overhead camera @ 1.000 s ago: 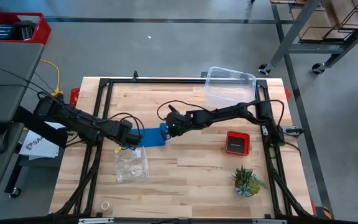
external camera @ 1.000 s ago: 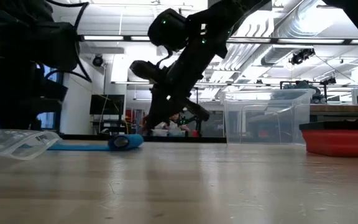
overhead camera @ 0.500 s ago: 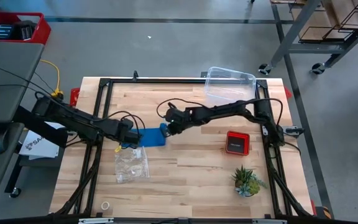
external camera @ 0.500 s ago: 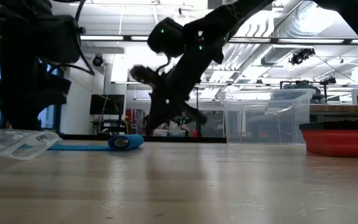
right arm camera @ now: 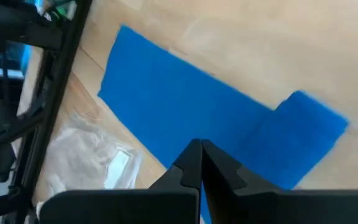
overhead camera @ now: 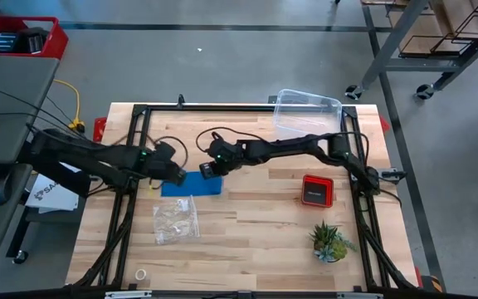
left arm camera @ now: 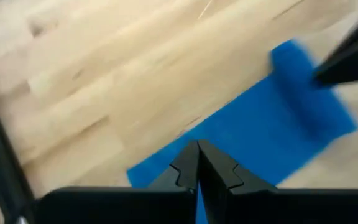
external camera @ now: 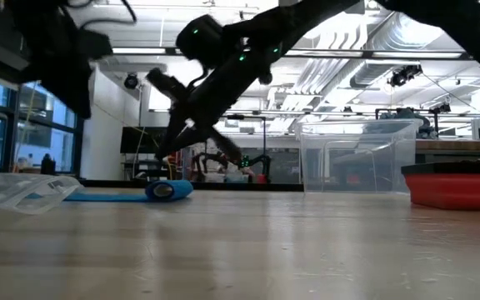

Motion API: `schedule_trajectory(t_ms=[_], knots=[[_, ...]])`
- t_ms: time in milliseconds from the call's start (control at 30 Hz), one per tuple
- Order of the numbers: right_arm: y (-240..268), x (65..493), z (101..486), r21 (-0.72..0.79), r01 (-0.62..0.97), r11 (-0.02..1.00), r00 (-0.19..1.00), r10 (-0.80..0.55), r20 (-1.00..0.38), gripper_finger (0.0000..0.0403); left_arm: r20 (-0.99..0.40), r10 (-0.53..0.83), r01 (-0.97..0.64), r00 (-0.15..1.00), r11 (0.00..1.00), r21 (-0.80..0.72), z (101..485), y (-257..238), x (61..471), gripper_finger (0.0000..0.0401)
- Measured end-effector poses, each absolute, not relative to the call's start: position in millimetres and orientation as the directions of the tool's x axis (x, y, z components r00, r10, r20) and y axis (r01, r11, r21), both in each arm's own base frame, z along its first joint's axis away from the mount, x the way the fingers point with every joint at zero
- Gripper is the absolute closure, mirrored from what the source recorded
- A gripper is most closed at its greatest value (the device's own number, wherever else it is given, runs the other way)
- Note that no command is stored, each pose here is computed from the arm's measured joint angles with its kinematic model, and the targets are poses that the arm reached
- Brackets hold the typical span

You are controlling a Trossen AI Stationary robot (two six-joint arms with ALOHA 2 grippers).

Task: Roll bandage
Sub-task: Roll the blue bandage

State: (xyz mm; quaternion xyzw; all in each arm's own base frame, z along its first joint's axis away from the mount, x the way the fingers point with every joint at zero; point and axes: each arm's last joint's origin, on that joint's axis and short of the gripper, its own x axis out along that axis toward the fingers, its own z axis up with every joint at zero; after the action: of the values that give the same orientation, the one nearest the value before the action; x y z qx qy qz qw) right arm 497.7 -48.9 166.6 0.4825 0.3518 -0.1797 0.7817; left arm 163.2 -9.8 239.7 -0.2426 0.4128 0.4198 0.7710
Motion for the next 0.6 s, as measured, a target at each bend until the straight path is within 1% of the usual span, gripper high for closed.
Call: schedule_trajectory(t_ms=[133,233,333,533,600], knots=[[-45.2,509.5,159.6,0.634,0.617,0.466,0.687,0.074,-0.723,0.0403,-0.778,0.473,-0.846,0.414,0.515,-0.138,263.1,-6.8,150.3,0.0401],[-41.5,517.8,160.1,0.631,0.629,0.453,0.675,0.084,-0.733,0.0403,-0.735,0.5,-0.849,0.459,0.491,-0.196,271.4,-4.5,141.4,0.0401],[-39.8,522.2,151.6,0.602,0.68,0.418,0.626,0.096,-0.774,0.0403,-0.714,0.509,-0.845,0.482,0.484,-0.225,275.7,-3.2,135.3,0.0401],[-39.5,523.4,144.4,0.564,0.72,0.406,0.569,0.12,-0.813,0.0403,-0.707,0.509,-0.843,0.49,0.483,-0.236,276.7,-3.0,134.6,0.0401],[-39.4,518.1,139.8,0.512,0.759,0.403,0.513,0.113,-0.851,0.0403,-0.711,0.511,-0.845,0.484,0.484,-0.228,275.7,-3.3,136.2,0.0401]])
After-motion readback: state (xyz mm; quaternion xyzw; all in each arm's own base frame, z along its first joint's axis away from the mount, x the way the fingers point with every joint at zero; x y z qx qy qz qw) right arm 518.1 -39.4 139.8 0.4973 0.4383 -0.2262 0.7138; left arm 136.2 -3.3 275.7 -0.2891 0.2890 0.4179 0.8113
